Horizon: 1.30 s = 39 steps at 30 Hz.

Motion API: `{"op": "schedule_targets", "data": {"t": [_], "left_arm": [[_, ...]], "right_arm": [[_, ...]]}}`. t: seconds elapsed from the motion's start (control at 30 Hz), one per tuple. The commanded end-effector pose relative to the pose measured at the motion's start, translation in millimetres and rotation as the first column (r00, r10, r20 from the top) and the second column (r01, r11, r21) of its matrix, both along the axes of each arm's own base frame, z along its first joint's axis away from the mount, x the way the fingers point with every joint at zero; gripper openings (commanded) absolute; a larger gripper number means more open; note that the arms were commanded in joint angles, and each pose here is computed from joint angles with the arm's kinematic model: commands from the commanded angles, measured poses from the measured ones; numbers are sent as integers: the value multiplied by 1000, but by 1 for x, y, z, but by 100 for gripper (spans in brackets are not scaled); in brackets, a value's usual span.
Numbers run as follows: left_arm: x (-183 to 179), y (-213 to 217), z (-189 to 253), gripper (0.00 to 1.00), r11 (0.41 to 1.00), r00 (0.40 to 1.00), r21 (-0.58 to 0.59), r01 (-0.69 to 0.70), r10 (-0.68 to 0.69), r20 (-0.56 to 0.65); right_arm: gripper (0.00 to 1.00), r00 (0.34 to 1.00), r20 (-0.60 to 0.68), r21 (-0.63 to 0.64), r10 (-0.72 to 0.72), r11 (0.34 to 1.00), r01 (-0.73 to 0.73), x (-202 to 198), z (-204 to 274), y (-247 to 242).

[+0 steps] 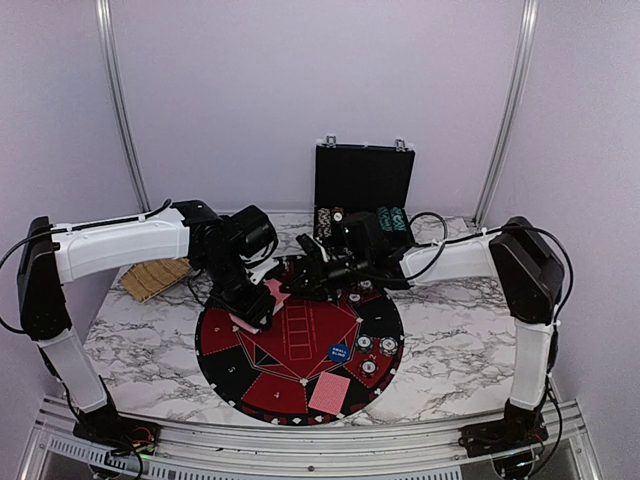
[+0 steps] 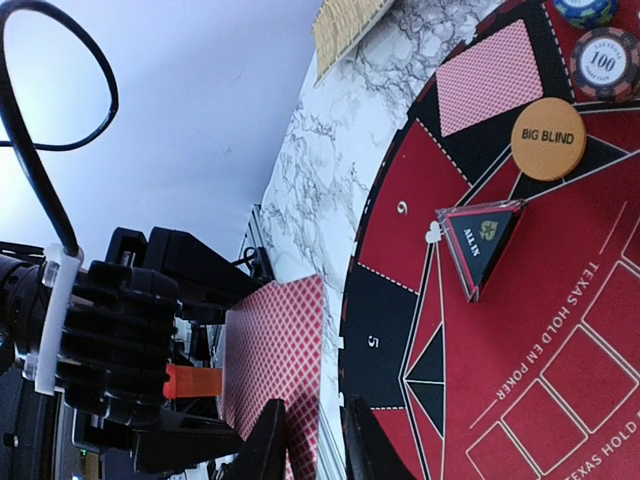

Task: Distribute texas hold em gaming equipment
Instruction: Pick up the poker card from the face-down deck piles.

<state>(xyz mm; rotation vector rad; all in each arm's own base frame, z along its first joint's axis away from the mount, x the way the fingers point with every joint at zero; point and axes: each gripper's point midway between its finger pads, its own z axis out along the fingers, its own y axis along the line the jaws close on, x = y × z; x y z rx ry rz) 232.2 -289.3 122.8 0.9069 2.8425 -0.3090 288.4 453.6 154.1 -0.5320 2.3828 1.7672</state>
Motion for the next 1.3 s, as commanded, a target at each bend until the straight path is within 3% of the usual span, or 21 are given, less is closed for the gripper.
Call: {"op": "schedule_targets", "data": {"t": [0.0,0.27,1.27], "left_arm": [[6,-7,9,41,1000,999,-19,9,-8,31],[6,-7,9,41,1000,999,-17,8,-7,31],[5,-3,8,41,1000,999,-10,4,-4,32]], "right_arm": [[19,999,30,40,-27,999,25,6,24,-6],[0,999,24,59,-45,997,43,7,30,-13],[0,988,-41,161,-146,975,151,23,48,-75]]}}
